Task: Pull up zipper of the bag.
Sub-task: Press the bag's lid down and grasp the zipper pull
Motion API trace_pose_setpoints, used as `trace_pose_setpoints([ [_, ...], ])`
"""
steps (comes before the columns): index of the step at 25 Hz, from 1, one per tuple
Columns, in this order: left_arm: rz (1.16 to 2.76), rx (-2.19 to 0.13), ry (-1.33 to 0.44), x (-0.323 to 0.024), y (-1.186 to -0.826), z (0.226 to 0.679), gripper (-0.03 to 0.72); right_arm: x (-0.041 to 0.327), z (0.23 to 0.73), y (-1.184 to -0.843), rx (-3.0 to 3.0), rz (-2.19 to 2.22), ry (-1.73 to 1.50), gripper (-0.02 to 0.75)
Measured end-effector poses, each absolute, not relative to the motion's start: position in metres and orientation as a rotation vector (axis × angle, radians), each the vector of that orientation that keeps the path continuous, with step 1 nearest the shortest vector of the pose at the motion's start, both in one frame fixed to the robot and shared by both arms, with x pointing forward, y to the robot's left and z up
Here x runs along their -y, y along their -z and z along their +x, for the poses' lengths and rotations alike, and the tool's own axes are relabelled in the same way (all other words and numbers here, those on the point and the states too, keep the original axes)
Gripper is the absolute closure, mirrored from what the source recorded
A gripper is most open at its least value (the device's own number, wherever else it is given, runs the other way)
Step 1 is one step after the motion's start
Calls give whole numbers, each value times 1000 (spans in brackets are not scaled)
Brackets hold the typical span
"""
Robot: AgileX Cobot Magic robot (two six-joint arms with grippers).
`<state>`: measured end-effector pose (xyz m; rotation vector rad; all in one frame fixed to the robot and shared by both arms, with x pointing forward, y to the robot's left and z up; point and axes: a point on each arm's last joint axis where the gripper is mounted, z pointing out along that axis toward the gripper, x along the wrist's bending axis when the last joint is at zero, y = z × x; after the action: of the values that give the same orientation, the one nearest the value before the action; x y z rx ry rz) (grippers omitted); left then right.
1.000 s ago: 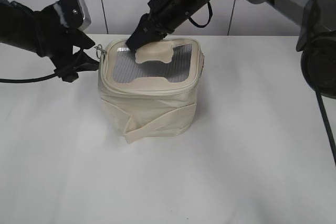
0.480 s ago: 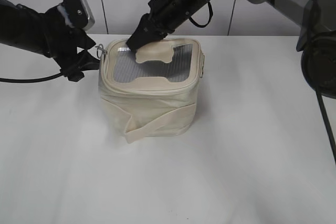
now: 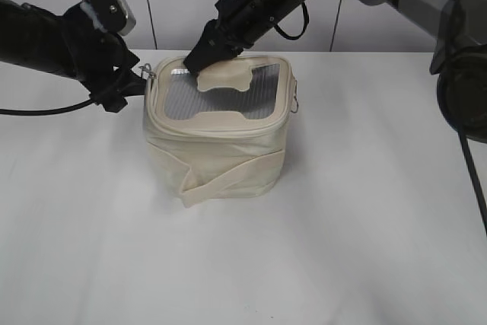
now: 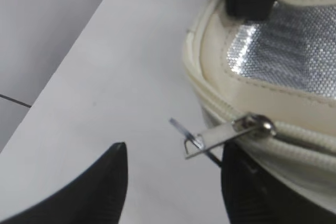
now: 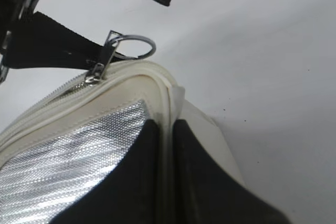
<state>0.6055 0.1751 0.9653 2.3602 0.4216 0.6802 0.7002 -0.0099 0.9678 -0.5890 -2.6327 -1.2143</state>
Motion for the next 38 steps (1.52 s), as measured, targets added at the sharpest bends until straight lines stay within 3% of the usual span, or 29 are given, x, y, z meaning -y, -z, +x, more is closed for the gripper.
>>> trace_pose_setpoints([
  [9,2306,-487,-648,-173,-967,606,373,10,700,-968,2633,-589,1214,678],
  [12,2299,-488,-634,-172,-967,605,465,10,700,-968,2633,-589,1214,678],
  [15,2297,-480,-624,-170,-967,604,620,10,700,-968,2631,-590,1215,681],
  [17,2299,-484,-632,-170,-967,605,685,10,700,-968,2630,-591,1214,681],
  [23,2322,-521,-650,-174,-968,600,697,10,700,-968,2612,-631,1204,681],
  [38,2314,-739,-712,-199,-977,534,697,0,693,-969,2568,-632,1200,682],
])
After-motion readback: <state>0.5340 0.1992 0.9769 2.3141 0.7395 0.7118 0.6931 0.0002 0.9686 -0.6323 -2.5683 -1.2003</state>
